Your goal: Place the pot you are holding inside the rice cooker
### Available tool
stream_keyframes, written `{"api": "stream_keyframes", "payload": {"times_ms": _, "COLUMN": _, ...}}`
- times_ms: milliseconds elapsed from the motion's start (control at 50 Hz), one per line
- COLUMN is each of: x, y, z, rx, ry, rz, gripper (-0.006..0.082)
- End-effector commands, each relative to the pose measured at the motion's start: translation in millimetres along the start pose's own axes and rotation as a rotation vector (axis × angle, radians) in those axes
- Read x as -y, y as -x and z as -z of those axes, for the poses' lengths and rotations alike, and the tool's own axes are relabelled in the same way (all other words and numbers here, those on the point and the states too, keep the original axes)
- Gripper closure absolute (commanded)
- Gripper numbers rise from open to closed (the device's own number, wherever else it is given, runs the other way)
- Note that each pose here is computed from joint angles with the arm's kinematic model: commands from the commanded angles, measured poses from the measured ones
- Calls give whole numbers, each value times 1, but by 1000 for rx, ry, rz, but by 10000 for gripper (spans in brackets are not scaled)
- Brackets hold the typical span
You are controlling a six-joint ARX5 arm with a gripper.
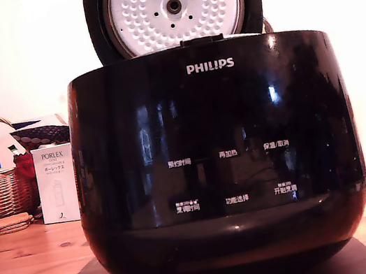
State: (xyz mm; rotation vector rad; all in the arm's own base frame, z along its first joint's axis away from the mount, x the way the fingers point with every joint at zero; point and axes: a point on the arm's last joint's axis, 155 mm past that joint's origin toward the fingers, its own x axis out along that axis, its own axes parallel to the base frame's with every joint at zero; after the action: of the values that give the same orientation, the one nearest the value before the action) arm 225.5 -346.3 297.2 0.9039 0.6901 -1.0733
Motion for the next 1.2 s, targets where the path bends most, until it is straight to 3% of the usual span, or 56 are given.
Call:
{"api": "stream_keyframes", "payload": {"times_ms": 0, "x": -18, "y": 13, "z": -9, "rx": 41, "ry": 59, "rz": -56, "gripper": 787}}
{"api": "stream_keyframes", "payload": {"times_ms": 320, "x": -122, "y": 97, "z": -3, "rx": 182, "ry": 300, "rz": -378, "gripper": 787}}
{"api": "stream_keyframes", "payload": {"times_ms": 640, "x": -209, "y": 155, "z": 54, "rx": 207, "ry": 495, "rz": -620, "gripper": 787}}
{"api": "stream_keyframes", "payload": {"times_ms": 820, "x": -257, "y": 182, "z": 77, "rx": 310, "ry": 640, "rz": -722, "gripper": 787}}
{"api": "stream_keyframes", "payload": {"times_ms": 940, "x": -277, "y": 194, "z": 85, "rx": 385, "ry": 690, "rz": -740, "gripper": 787}}
{"api": "stream_keyframes", "payload": {"times_ms": 1180, "x": -291, "y": 203, "z": 104, "rx": 387, "ry": 727, "rz": -769, "gripper": 787}}
